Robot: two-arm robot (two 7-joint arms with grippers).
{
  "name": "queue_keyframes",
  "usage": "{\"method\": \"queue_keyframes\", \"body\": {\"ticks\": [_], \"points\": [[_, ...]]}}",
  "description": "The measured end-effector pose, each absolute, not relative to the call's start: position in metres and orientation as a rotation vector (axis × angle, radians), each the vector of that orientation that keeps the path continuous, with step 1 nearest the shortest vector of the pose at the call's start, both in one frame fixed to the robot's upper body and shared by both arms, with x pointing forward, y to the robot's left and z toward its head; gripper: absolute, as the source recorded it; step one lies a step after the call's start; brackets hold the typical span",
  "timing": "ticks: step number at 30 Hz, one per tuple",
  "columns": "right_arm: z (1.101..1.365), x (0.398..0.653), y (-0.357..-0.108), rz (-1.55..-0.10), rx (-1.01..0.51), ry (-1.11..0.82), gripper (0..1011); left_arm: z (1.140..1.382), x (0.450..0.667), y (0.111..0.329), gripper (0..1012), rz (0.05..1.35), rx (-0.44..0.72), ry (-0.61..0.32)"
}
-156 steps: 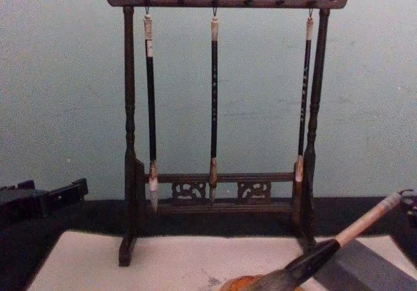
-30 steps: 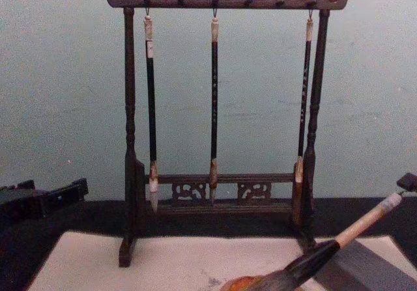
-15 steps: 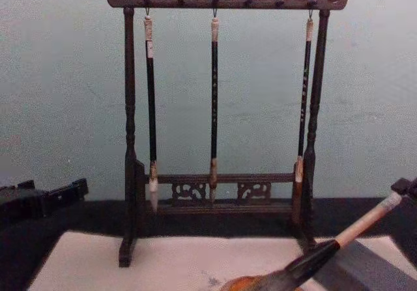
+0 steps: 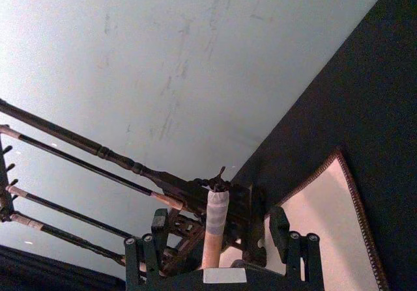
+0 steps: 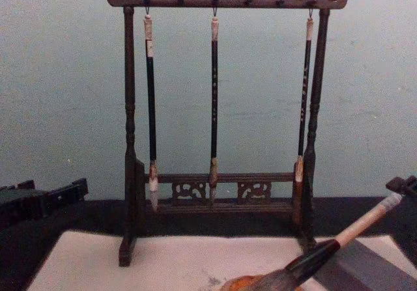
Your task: Pick up the brush from the inkstone, write on the paper, then place the brush back to its original position.
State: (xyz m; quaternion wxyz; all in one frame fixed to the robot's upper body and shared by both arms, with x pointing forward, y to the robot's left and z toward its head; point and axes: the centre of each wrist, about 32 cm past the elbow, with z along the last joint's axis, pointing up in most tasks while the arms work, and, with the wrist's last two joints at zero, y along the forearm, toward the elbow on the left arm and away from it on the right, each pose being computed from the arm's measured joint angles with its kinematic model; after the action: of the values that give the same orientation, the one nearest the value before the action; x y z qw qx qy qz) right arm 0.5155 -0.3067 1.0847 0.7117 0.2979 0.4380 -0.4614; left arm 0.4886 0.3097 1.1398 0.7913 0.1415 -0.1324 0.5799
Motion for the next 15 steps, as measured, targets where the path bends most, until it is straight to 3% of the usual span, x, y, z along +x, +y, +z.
{"method": "queue_keyframes", "body": {"ticks": [15], "points": [[1.0858, 0.5230, -0.3026, -1.027, 0.635, 0.982, 1001, 1.1398, 0.4886, 0.3097, 1002, 1.248, 0.304, -0.285]]}}
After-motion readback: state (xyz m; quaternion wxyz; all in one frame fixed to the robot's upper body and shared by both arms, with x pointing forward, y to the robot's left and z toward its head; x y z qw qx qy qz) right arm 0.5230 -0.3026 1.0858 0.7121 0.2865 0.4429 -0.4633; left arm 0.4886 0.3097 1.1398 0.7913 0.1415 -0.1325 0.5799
